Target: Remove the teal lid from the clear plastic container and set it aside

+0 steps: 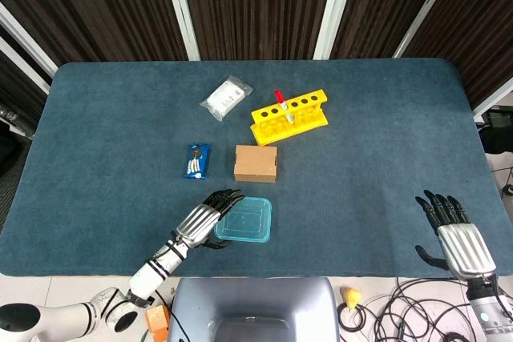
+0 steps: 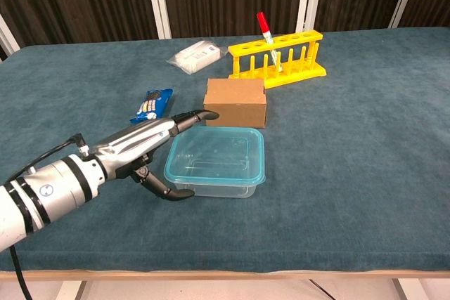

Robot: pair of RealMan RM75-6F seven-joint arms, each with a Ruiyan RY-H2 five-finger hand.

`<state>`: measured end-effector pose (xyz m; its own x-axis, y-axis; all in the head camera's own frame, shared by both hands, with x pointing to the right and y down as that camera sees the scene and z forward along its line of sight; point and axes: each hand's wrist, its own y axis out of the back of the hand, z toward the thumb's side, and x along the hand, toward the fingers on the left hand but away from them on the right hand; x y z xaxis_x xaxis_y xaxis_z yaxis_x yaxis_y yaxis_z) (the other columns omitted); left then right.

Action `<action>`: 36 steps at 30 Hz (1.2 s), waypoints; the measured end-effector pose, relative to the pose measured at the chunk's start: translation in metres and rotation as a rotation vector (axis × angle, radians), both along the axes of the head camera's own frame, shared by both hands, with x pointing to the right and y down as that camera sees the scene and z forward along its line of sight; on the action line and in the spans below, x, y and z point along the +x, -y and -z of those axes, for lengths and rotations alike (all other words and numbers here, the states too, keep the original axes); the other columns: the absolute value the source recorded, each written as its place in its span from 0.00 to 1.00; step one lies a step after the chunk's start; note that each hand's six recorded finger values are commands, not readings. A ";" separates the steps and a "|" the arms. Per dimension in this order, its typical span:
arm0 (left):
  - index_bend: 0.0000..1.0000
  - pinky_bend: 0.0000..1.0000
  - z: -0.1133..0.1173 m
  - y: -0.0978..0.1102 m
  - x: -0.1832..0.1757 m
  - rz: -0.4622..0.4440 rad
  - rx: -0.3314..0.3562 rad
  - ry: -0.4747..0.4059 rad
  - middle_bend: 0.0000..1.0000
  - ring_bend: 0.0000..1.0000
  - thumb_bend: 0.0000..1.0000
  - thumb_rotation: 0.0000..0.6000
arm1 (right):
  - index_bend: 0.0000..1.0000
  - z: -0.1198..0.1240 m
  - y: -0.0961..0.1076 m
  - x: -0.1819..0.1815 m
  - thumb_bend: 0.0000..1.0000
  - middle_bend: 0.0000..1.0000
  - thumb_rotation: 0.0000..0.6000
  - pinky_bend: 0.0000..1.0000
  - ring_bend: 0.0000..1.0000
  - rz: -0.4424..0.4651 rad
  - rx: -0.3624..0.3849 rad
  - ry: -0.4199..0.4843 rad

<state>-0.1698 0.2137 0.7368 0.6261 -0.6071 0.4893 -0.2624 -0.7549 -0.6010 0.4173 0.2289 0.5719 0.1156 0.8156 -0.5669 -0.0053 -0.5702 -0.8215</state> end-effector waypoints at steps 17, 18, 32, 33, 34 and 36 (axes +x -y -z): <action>0.55 0.27 -0.007 -0.005 0.002 -0.026 0.044 0.038 0.42 0.18 0.26 1.00 | 0.00 -0.010 -0.004 -0.016 0.20 0.00 1.00 0.00 0.00 0.048 -0.025 -0.001; 0.57 0.30 -0.006 -0.006 0.002 -0.029 0.054 0.040 0.46 0.21 0.27 1.00 | 0.00 -0.012 -0.005 -0.019 0.20 0.00 1.00 0.00 0.00 0.060 -0.028 0.002; 0.61 0.37 -0.006 -0.015 0.006 -0.031 0.069 0.040 0.51 0.26 0.28 1.00 | 0.20 -0.058 0.006 -0.121 0.20 0.00 1.00 0.00 0.00 0.310 -0.012 0.142; 0.61 0.37 -0.006 -0.015 0.006 -0.032 0.069 0.041 0.51 0.26 0.28 1.00 | 0.24 -0.061 0.006 -0.130 0.20 0.00 1.00 0.00 0.00 0.326 -0.010 0.157; 0.61 0.38 -0.006 -0.015 0.006 -0.031 0.069 0.042 0.51 0.26 0.28 1.00 | 0.29 -0.063 0.005 -0.137 0.20 0.00 1.00 0.00 0.00 0.338 -0.008 0.169; 0.60 0.38 -0.006 -0.016 0.006 -0.031 0.069 0.044 0.51 0.26 0.28 1.00 | 0.36 -0.069 0.003 -0.158 0.20 0.02 1.00 0.00 0.00 0.369 0.002 0.210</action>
<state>-0.1640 0.2296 0.7427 0.6237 -0.6211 0.4746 -0.2122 -0.7189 -0.6620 0.2595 0.2255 0.6408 0.5126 0.6992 -0.4983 -0.0412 -0.5597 -0.8277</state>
